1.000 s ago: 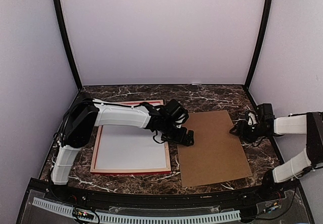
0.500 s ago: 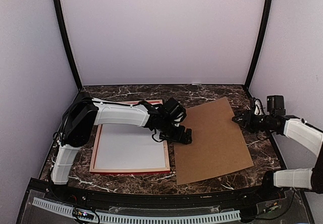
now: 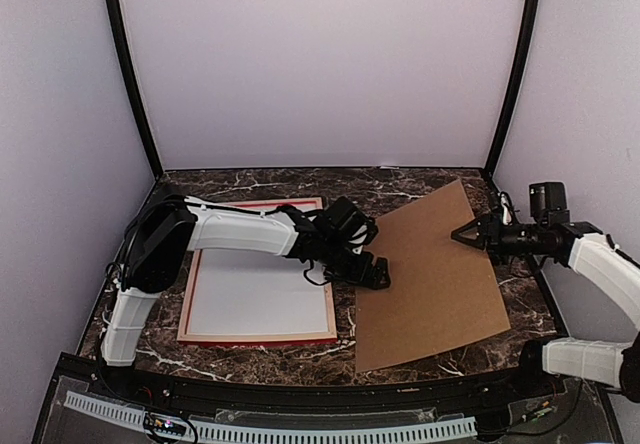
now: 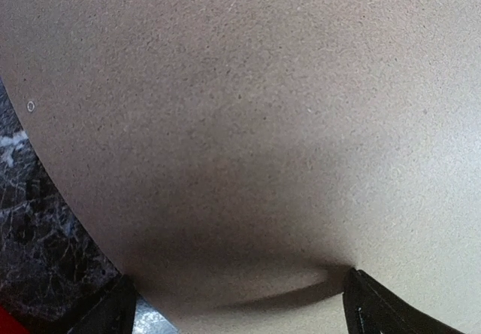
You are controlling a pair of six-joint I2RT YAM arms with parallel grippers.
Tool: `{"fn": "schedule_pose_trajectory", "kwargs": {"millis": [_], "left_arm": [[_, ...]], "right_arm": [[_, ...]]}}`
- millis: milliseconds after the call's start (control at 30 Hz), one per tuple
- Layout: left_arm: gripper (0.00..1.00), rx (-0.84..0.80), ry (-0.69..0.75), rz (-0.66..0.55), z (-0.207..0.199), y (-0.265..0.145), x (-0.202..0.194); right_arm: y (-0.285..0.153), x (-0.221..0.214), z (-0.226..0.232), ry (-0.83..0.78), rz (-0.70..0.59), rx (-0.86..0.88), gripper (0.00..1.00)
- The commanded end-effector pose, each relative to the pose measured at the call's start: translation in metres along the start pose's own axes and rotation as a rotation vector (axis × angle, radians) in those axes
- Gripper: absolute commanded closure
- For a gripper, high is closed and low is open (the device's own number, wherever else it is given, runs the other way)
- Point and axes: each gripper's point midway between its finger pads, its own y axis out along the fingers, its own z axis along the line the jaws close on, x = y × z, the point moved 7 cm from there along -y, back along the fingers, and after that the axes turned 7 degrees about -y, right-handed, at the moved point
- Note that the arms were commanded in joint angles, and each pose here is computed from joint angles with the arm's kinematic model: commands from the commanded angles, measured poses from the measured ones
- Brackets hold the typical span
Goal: Put the photo into the frame
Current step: Pick up the backboard from the center of the board.
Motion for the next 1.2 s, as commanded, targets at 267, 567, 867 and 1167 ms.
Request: {"fn": "schedule_pose_trajectory", "kwargs": {"millis": [267, 567, 867, 1167], "left_arm": [[0.01, -0.110, 0.043, -0.059, -0.034, -0.041, 0.010], [0.01, -0.215, 0.024, -0.091, -0.044, -0.071, 0.025], [0.01, -0.294, 0.002, -0.144, -0.048, -0.108, 0.041], [0.01, -0.380, -0.024, -0.276, -0.054, -0.181, 0.057]], "right_arm": [[-0.011, 0.024, 0.080, -0.138, -0.015, 0.121, 0.31], [-0.008, 0.030, 0.113, -0.174, -0.023, 0.161, 0.27], [0.005, 0.033, 0.144, -0.208, -0.007, 0.201, 0.25], [0.030, 0.034, 0.176, -0.248, 0.027, 0.256, 0.25]]}}
